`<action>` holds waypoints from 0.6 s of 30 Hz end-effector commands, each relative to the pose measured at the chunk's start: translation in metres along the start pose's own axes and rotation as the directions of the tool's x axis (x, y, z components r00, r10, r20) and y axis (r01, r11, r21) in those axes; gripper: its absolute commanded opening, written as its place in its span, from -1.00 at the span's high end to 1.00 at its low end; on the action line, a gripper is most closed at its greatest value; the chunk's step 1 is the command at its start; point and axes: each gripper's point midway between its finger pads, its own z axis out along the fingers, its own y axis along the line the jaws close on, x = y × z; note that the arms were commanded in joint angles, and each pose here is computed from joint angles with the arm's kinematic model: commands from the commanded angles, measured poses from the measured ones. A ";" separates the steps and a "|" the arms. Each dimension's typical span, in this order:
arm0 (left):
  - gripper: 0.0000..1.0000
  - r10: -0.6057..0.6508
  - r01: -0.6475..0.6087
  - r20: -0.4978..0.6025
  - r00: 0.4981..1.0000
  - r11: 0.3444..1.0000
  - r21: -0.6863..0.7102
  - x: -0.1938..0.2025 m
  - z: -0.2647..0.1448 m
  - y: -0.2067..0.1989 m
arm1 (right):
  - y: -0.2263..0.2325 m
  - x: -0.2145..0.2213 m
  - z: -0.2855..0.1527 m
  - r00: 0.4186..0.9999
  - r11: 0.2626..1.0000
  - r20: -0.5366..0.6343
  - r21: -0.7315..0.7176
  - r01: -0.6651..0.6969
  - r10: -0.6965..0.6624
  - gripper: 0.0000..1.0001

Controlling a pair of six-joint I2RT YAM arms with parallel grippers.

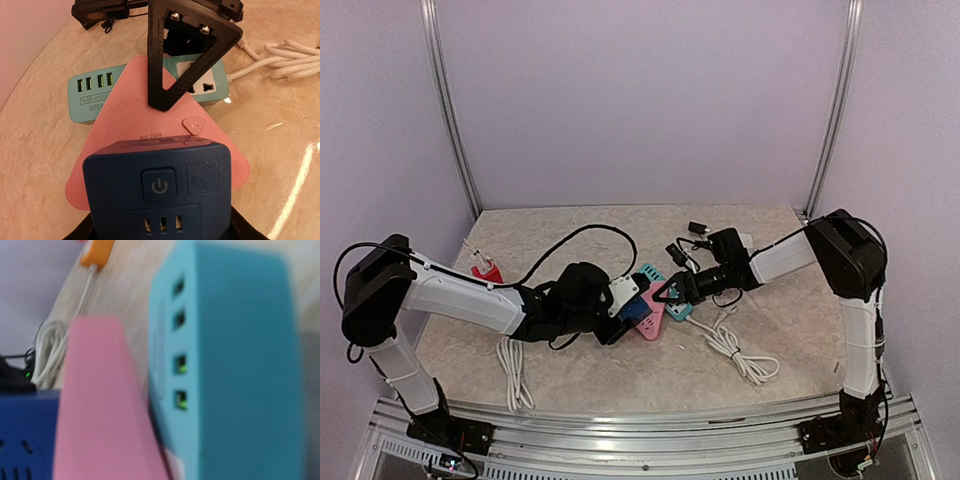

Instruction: Pull the plug off the socket

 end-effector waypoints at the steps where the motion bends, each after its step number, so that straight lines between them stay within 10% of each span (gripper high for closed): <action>1: 0.59 0.048 -0.044 0.235 0.971 0.999 -0.024 -0.066 -0.026 0.005 | -0.001 0.028 0.012 0.995 0.997 -0.073 -0.028 -0.072 0.070 -0.60; 18: 0.59 0.095 -0.087 0.290 0.952 0.995 -0.042 -0.087 -0.046 -0.003 | 0.027 0.011 0.002 0.998 0.995 -0.015 -0.087 -0.056 0.055 0.03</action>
